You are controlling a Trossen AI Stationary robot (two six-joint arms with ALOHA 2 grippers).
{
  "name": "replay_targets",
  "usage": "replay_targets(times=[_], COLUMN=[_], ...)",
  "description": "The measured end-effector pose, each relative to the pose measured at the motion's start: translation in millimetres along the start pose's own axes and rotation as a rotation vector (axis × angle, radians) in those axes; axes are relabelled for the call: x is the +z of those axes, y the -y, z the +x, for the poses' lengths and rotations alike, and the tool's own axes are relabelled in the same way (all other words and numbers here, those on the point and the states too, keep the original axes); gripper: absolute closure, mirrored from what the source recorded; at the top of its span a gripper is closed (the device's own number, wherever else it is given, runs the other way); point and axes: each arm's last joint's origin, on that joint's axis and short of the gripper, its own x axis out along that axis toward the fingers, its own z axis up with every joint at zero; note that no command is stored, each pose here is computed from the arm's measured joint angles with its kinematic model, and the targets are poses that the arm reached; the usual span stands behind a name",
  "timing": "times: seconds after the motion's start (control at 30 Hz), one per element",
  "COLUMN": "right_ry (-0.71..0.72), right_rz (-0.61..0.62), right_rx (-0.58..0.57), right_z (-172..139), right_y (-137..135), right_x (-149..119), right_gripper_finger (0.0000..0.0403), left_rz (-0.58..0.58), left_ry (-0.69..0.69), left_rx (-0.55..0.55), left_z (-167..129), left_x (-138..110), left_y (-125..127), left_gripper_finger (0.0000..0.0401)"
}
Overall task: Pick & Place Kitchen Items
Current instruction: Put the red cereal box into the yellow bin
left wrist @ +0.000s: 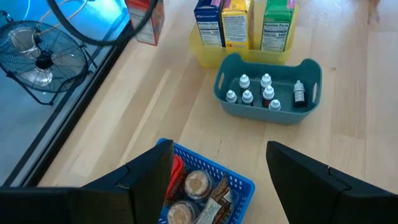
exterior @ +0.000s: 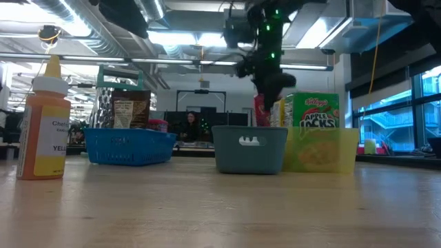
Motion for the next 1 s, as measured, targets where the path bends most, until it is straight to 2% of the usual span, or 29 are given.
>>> replay_targets(times=[0.17, 0.4, 1.0], right_ry=[-0.008, -0.045, -0.095], right_rz=[0.025, 0.079, 0.043], right_rx=[0.000, 0.163, 0.086], right_z=[-26.6, -35.5, -51.8], right_y=[5.3, -0.6, -17.2], right_x=[-1.8, -10.8, -5.7], right_gripper_finger=[0.0257, 0.0257, 0.0257], left_rz=[-0.007, 0.016, 0.004], left_ry=[-0.005, -0.070, -0.043], left_rx=[0.001, 0.021, 0.031], left_z=[0.0, -5.0, -10.4], left_x=[-0.5, -11.4, -14.2], left_y=[-0.1, 1.8, 7.5], left_gripper_finger=[0.0148, 0.0148, 0.0148])
